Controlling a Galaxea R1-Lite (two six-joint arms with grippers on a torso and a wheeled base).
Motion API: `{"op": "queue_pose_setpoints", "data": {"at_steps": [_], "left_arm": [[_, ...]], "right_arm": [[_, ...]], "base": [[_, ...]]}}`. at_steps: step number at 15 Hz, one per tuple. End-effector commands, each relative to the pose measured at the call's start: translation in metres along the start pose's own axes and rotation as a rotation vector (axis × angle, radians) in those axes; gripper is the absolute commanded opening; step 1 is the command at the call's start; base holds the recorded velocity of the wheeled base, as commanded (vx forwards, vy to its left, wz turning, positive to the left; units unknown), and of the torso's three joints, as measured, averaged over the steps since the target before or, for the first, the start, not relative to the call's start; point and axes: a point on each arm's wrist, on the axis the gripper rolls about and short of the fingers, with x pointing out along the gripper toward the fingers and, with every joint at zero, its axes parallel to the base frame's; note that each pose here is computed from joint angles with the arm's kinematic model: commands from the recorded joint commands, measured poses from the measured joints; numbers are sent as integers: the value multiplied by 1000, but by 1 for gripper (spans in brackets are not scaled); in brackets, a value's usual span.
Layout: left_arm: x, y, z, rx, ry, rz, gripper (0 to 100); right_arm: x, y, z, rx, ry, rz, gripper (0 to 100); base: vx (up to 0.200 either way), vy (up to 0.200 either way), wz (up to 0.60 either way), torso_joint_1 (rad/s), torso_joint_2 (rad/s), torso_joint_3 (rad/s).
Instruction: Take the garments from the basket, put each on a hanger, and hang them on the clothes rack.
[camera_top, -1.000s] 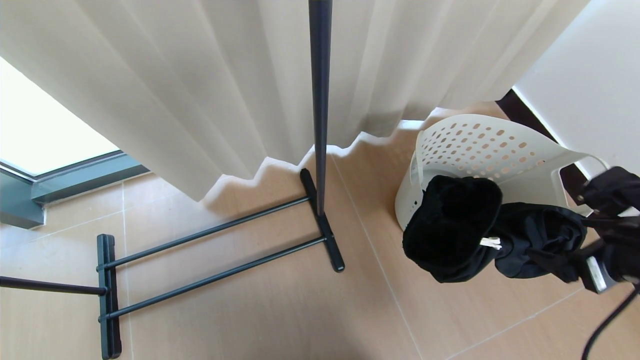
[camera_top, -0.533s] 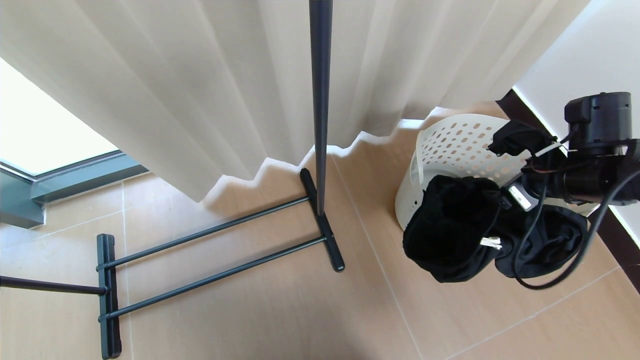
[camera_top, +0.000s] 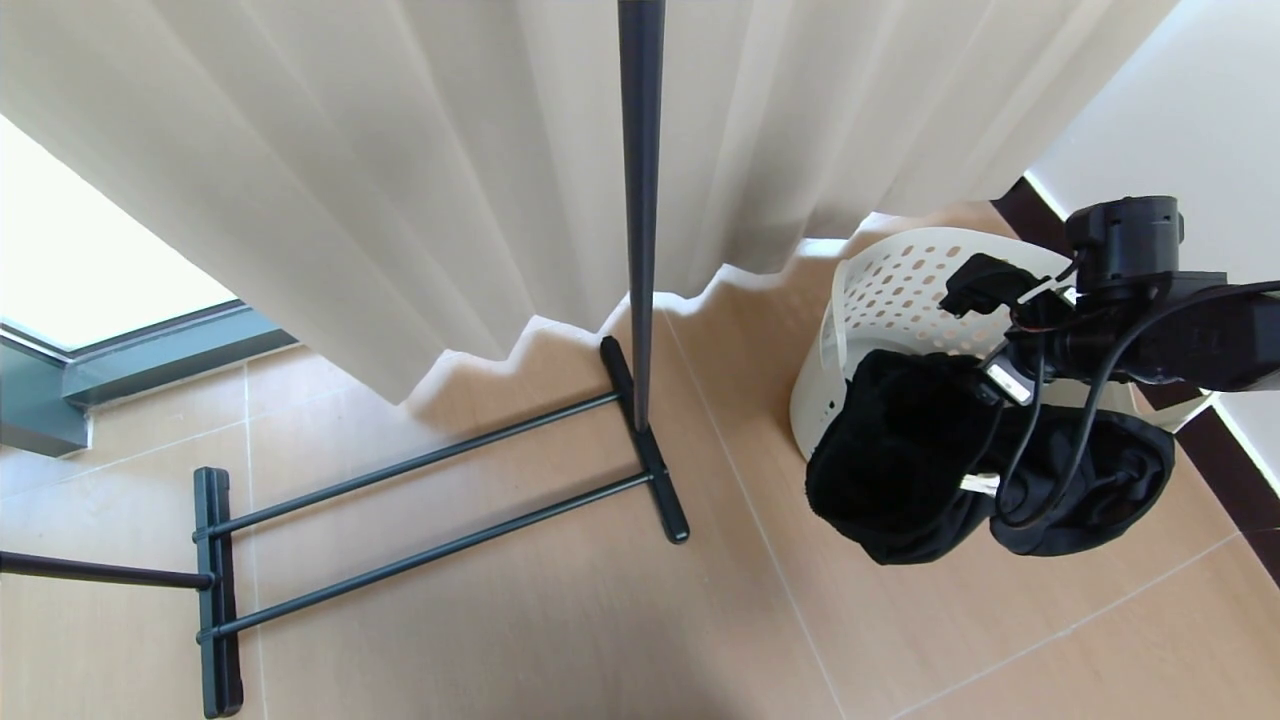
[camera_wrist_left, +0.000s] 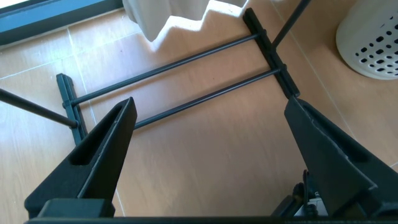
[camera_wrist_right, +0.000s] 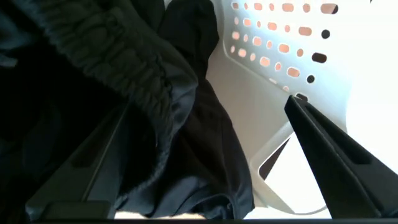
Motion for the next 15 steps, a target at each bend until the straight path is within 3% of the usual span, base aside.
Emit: {"op": "queue_pose_setpoints", "data": {"at_steps": [1, 5, 6, 10, 13, 15], "left_arm": [[0, 0, 0, 0, 0, 0, 100], [0, 0, 0, 0, 0, 0, 100], [0, 0, 0, 0, 0, 0, 100], [0, 0, 0, 0, 0, 0, 100], [0, 0, 0, 0, 0, 0, 100], [0, 0, 0, 0, 0, 0, 100]], "right_arm": [[12, 4, 0, -3, 9, 12, 100], [13, 5, 3, -1, -65, 87, 100], [13, 5, 4, 1, -67, 87, 0], [9, 9, -3, 51, -59, 118, 0], [-30, 5, -7, 185, -80, 109, 0], [-71, 17, -16, 315, -97, 143, 0]], "base": [[0, 0, 0, 0, 0, 0], [0, 0, 0, 0, 0, 0], [0, 0, 0, 0, 0, 0], [0, 0, 0, 0, 0, 0], [0, 0, 0, 0, 0, 0], [0, 0, 0, 0, 0, 0]]}}
